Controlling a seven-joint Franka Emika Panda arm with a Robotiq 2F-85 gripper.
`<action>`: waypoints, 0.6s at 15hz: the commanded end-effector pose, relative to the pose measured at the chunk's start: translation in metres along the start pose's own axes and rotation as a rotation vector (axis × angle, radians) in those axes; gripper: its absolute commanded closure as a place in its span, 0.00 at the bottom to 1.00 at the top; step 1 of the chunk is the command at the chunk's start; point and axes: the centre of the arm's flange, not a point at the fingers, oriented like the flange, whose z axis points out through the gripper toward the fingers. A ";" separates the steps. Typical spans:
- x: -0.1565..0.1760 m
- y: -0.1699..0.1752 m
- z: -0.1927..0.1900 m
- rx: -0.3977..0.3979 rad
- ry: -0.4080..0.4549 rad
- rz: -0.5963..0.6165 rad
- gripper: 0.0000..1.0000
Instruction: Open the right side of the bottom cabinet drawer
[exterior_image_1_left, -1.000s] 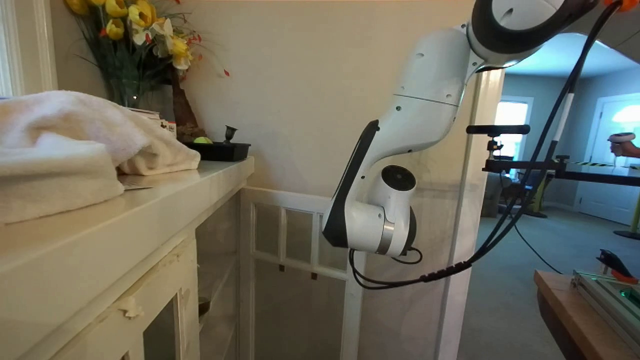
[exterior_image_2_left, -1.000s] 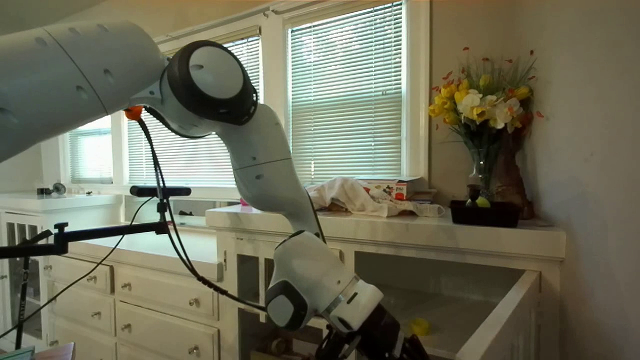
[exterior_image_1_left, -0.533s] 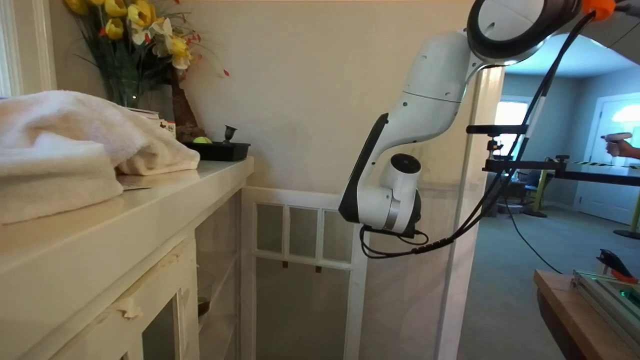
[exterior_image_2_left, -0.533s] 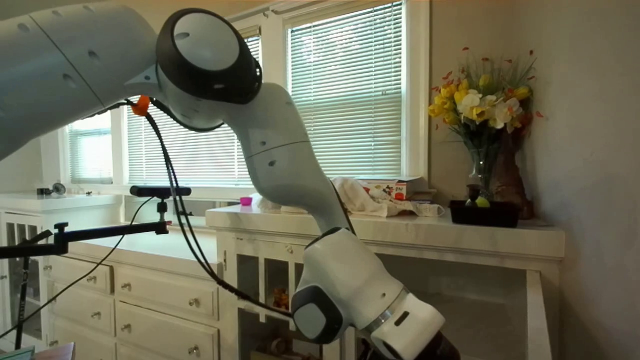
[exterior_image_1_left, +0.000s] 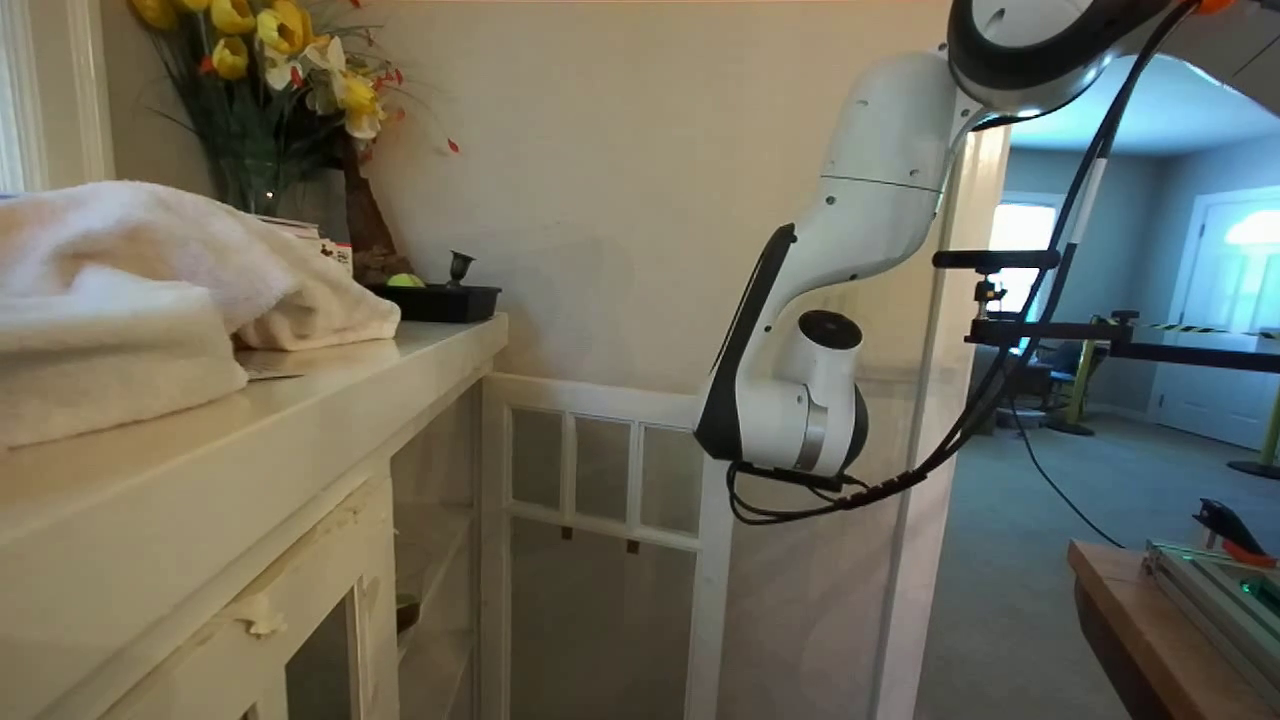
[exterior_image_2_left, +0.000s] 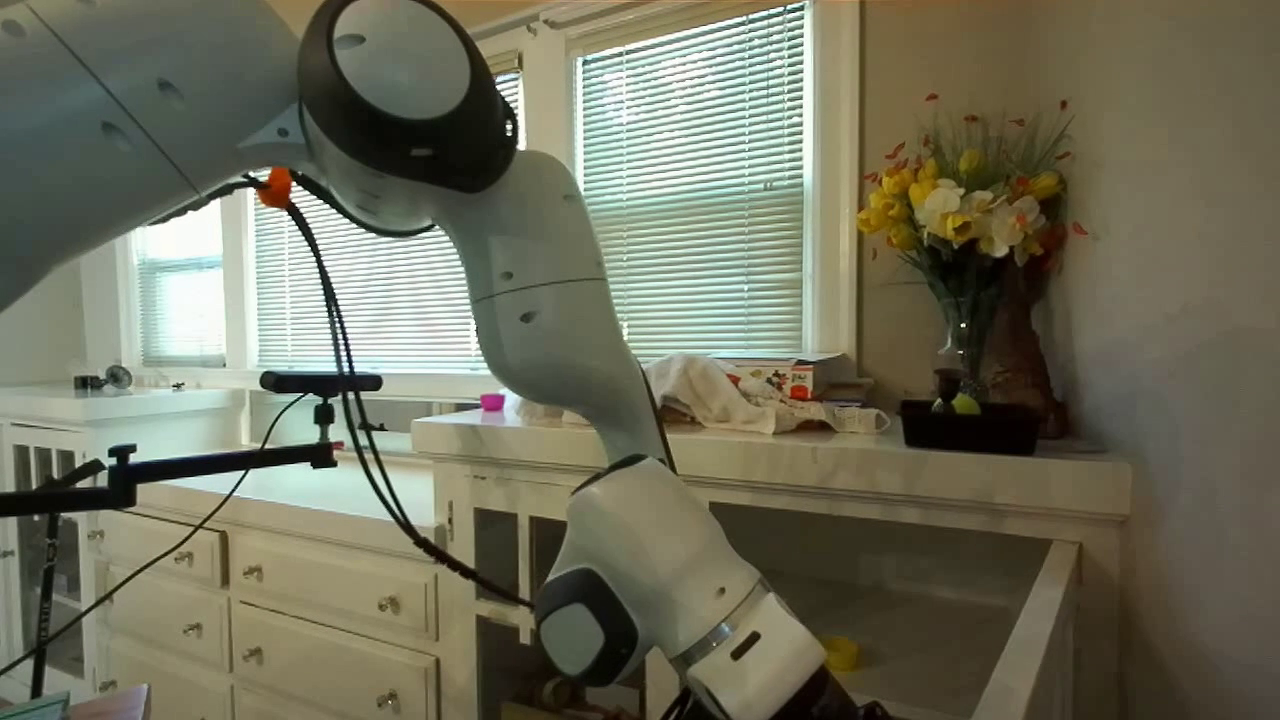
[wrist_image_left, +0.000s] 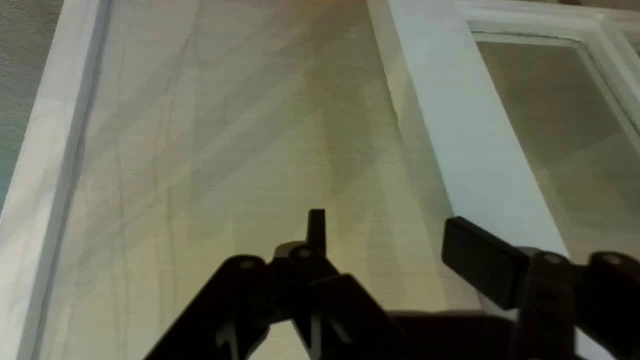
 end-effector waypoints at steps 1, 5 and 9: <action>-0.003 -0.001 -0.003 0.004 -0.008 -0.001 0.35; -0.004 -0.002 -0.004 0.006 -0.011 -0.001 0.35; -0.011 0.001 -0.002 0.004 -0.006 -0.051 0.03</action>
